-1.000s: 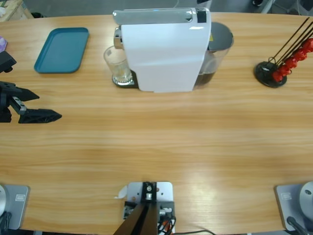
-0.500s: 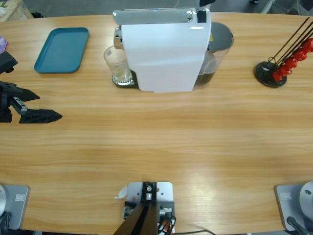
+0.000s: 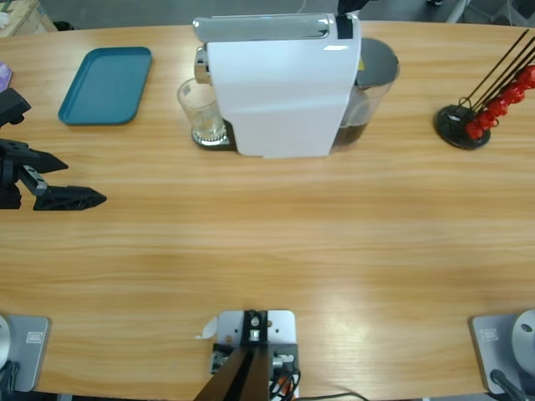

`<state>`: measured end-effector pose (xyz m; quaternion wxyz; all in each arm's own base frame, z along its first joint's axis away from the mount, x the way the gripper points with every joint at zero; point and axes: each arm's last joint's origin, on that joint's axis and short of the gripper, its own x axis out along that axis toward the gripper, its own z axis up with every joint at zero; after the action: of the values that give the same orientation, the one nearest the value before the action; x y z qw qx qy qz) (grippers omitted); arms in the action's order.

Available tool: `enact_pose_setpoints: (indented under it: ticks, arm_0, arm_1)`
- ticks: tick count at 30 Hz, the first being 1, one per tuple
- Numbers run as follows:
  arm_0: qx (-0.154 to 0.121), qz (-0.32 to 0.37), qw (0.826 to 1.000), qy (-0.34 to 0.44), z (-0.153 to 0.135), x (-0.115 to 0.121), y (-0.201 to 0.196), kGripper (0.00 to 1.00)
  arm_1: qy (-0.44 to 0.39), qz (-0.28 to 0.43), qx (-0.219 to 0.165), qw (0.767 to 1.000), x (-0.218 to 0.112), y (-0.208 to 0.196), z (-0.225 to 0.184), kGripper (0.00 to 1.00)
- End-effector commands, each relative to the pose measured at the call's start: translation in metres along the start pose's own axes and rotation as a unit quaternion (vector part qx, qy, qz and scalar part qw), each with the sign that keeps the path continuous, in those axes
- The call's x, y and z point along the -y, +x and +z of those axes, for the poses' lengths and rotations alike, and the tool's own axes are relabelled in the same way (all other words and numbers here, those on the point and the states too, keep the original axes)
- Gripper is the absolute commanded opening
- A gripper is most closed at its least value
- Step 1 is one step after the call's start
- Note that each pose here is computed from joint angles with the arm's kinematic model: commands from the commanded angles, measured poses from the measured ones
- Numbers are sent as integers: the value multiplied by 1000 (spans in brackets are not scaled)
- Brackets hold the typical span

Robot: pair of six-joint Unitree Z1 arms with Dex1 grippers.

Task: Pour coffee

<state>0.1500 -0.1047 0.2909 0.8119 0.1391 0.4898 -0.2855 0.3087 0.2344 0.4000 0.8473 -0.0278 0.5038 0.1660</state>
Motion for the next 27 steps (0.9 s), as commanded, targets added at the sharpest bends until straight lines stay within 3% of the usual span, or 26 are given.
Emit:
enact_pose_setpoints:
  ticks: [1,9,13,16,24,27]
  arm_0:
    - [-37,8,999,-6,-6,-3,16,1000]
    - [-35,9,999,-6,-5,-3,17,1000]
    - [-36,9,999,-6,-5,-3,17,1000]
    - [-37,9,999,-6,-5,-3,17,1000]
    - [-37,10,999,-6,-6,-4,17,1000]
    - [-36,10,999,-6,-6,-4,17,1000]
  arm_1:
    - [-4,-37,-62,997,3,28,-18,0]
    - [-4,-39,-29,999,1,11,-11,0]
    - [-17,-37,32,999,-2,-27,5,0]
    - [-28,-33,55,998,-8,-48,8,0]
    - [-37,-25,21,999,-15,-35,-1,0]
    - [-35,-24,25,999,-15,-38,-1,0]
